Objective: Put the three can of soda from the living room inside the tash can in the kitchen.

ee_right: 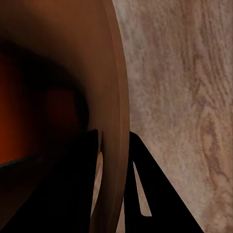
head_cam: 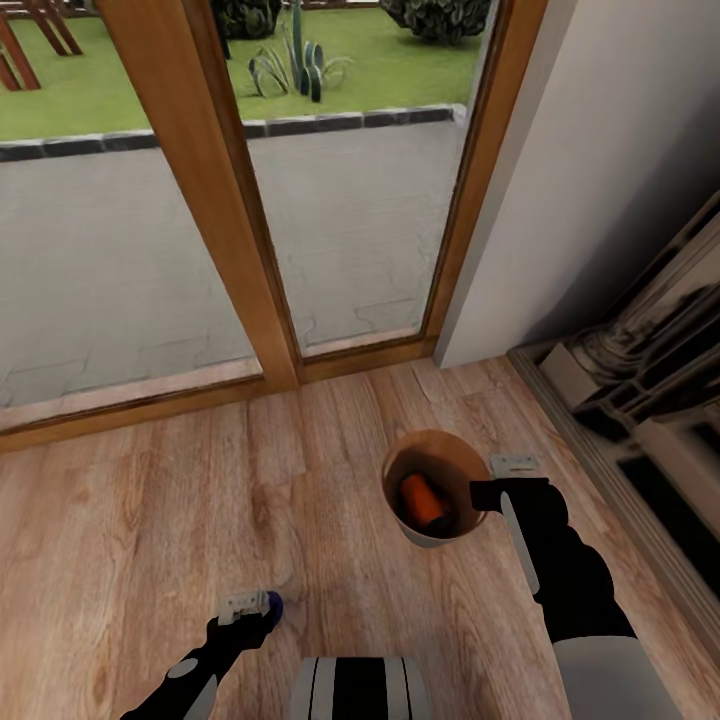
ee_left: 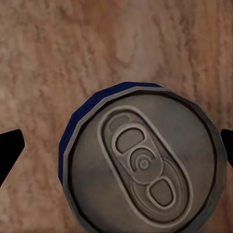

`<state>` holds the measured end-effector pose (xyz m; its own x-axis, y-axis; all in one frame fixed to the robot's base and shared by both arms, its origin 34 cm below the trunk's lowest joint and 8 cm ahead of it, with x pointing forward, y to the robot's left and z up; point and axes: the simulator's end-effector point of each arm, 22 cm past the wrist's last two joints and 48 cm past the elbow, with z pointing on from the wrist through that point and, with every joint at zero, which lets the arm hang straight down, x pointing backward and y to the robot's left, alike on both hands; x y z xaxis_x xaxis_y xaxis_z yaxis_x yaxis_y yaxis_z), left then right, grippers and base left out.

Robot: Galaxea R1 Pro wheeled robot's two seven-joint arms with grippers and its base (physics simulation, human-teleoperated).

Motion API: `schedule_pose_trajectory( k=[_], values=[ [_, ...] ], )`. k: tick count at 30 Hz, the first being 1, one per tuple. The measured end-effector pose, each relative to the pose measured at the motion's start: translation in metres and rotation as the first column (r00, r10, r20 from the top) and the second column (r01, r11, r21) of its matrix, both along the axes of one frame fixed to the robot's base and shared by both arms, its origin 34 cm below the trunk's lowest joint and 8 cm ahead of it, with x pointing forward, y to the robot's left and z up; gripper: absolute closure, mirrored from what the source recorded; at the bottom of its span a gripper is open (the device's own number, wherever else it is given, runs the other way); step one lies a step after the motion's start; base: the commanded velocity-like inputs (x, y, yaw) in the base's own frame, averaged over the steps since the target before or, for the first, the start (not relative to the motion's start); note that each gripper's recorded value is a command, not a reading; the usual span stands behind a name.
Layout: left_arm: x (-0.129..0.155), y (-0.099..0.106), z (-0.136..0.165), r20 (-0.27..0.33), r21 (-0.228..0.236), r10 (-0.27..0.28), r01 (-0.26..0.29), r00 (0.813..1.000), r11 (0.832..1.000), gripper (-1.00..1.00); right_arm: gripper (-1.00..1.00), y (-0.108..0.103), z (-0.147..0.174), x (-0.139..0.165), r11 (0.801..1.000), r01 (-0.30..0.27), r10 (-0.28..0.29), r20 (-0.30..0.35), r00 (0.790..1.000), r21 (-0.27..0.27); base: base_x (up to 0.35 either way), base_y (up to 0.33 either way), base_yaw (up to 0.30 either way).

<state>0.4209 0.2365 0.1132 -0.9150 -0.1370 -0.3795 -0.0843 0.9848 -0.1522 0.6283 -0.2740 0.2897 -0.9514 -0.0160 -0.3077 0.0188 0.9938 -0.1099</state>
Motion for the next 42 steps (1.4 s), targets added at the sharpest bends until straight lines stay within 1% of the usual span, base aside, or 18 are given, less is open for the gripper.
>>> schedule_pose_trajectory(
  k=[3,4,30,42],
  values=[
    [0.0,0.0,0.0,0.0,0.0,0.0,0.0,1.0,1.0,-1.0,1.0,0.0,0.0,0.0,1.0,0.0,0.0,0.0,1.0,-0.001,0.0,0.0,0.0],
    [0.0,0.0,0.0,0.0,0.0,0.0,0.0,1.0,1.0,1.0,1.0,0.0,0.0,0.0,1.0,0.0,0.0,0.0,1.0,-0.002,0.0,0.0,0.0],
    [0.0,0.0,0.0,0.0,-0.001,-0.001,0.001,1.0,1.0,1.0,1.0,0.0,0.0,0.0,1.0,0.0,0.0,0.0,1.0,-0.001,0.0,0.0,0.0],
    [0.007,0.0,0.027,-0.001,0.0,-0.001,0.001,1.0,1.0,1.0,1.0,0.0,0.027,0.007,1.0,0.0,0.0,0.0,1.0,-0.002,0.0,0.0,0.0]
  ],
)
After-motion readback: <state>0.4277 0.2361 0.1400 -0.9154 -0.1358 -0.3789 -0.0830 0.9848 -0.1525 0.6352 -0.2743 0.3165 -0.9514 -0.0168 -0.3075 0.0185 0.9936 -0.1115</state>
